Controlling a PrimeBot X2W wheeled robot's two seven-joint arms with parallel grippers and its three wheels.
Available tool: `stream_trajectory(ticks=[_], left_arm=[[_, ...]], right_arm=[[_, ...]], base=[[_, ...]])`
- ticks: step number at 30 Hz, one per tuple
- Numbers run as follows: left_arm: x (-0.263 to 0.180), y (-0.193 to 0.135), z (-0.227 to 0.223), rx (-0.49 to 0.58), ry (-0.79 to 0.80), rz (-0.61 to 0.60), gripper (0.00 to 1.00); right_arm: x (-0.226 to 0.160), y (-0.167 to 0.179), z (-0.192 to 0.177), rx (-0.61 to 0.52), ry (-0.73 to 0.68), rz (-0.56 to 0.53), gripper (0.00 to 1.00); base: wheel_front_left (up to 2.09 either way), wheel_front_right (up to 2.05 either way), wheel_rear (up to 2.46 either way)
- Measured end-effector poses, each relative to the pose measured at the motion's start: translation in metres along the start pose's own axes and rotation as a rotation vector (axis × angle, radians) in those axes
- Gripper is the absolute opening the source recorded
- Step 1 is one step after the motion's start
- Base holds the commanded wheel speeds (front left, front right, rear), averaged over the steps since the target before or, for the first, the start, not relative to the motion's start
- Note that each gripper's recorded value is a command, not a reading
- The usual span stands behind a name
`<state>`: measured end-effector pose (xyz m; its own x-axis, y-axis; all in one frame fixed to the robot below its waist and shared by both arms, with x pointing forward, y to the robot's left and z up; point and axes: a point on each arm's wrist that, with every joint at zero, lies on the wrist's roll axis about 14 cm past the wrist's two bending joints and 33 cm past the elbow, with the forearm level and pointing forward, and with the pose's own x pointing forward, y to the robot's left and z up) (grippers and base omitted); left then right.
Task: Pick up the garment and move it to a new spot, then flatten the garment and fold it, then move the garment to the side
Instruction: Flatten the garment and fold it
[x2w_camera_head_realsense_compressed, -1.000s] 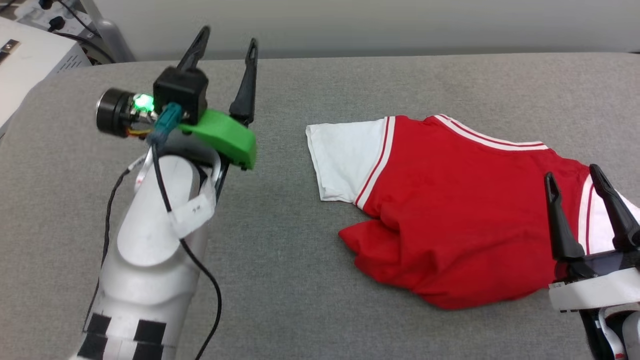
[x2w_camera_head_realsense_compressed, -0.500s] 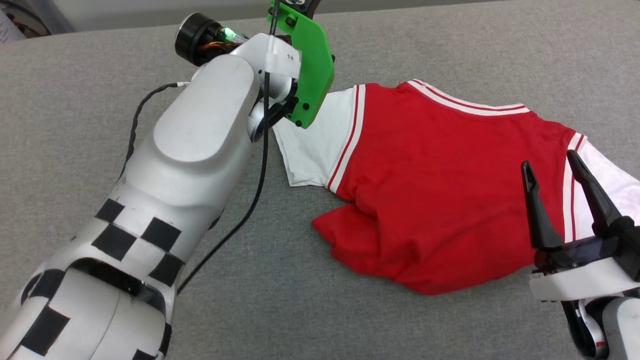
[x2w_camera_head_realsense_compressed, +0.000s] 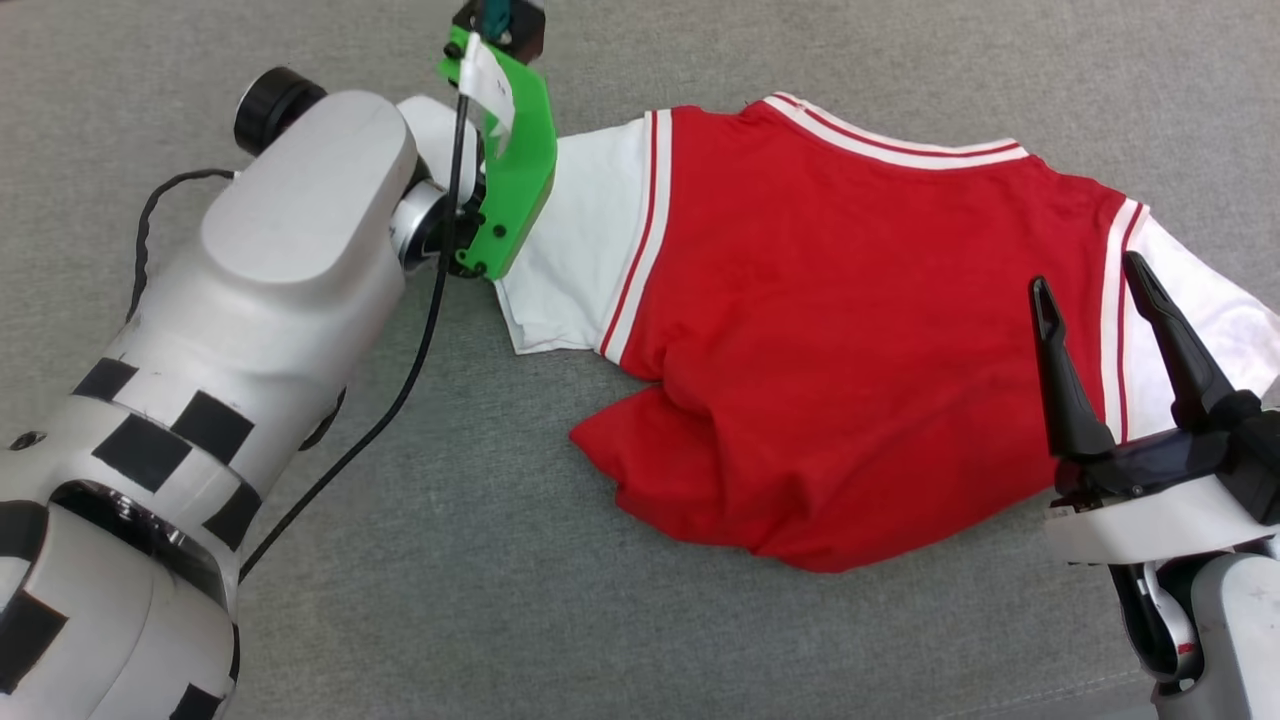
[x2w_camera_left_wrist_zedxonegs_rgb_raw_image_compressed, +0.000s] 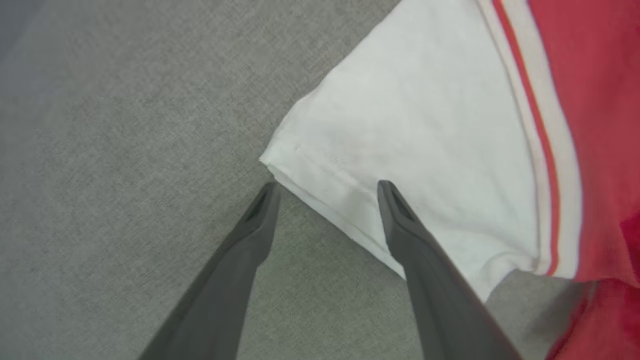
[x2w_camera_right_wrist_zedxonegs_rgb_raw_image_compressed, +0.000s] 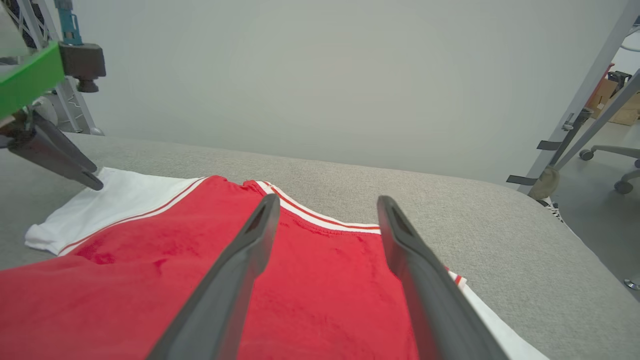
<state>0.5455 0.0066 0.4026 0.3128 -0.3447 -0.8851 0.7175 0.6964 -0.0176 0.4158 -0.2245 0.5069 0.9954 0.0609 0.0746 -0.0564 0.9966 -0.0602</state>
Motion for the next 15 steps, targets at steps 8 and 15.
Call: stream_trajectory(ticks=[8, 15], left_arm=[[0.025, -0.006, -0.020, 0.071, 0.098, -0.009, 1.00], [0.020, -0.010, -0.014, 0.074, 0.028, -0.018, 0.00]], right_arm=[[0.001, -0.004, -0.012, -0.005, 0.036, -0.011, 1.00], [0.002, -0.002, -0.009, -0.004, 0.027, -0.007, 1.00]], base=[[0.00, 0.00, 0.00], [0.00, 0.00, 0.00]])
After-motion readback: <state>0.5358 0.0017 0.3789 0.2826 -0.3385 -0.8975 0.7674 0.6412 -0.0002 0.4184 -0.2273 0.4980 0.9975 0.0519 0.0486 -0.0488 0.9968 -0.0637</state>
